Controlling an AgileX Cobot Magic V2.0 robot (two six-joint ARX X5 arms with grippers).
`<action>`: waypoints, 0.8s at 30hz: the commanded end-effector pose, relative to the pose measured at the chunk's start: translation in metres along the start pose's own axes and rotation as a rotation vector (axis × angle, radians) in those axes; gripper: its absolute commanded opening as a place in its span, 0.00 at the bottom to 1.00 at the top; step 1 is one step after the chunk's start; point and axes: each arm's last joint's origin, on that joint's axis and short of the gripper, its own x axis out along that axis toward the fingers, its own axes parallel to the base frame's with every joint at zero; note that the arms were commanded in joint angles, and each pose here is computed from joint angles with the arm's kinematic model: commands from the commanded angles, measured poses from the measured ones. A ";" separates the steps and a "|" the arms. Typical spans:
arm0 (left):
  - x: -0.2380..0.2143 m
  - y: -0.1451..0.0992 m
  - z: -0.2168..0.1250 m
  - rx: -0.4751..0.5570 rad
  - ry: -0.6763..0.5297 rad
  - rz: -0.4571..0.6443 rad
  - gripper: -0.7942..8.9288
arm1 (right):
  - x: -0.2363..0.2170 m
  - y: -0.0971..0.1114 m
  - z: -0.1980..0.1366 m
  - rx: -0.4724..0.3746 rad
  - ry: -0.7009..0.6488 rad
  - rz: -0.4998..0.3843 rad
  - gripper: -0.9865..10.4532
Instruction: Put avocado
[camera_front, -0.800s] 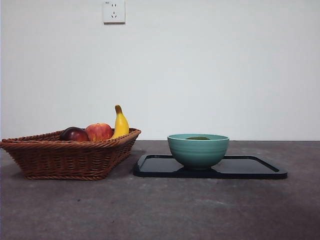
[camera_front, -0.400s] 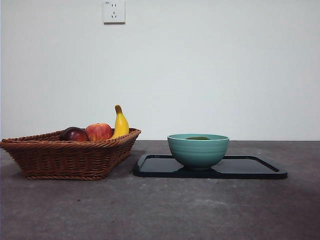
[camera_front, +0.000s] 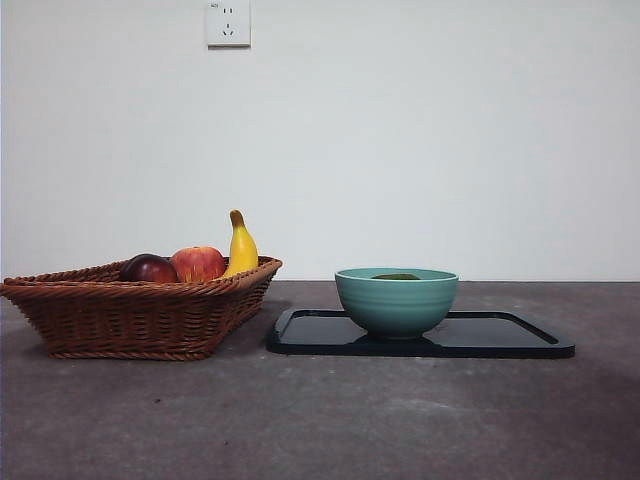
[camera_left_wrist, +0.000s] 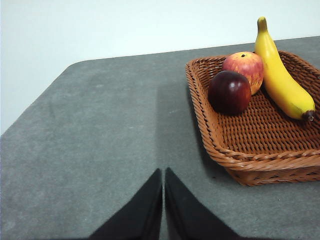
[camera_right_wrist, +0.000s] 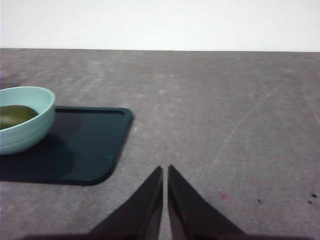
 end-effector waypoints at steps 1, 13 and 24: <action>0.002 -0.001 -0.007 0.003 0.027 0.000 0.09 | 0.000 -0.001 -0.003 0.022 0.014 -0.011 0.09; 0.002 -0.001 -0.007 0.003 0.027 0.000 0.09 | 0.000 0.000 0.000 0.020 -0.011 -0.010 0.09; 0.002 -0.001 -0.007 0.003 0.027 0.001 0.09 | 0.000 0.000 0.000 0.020 -0.011 -0.010 0.09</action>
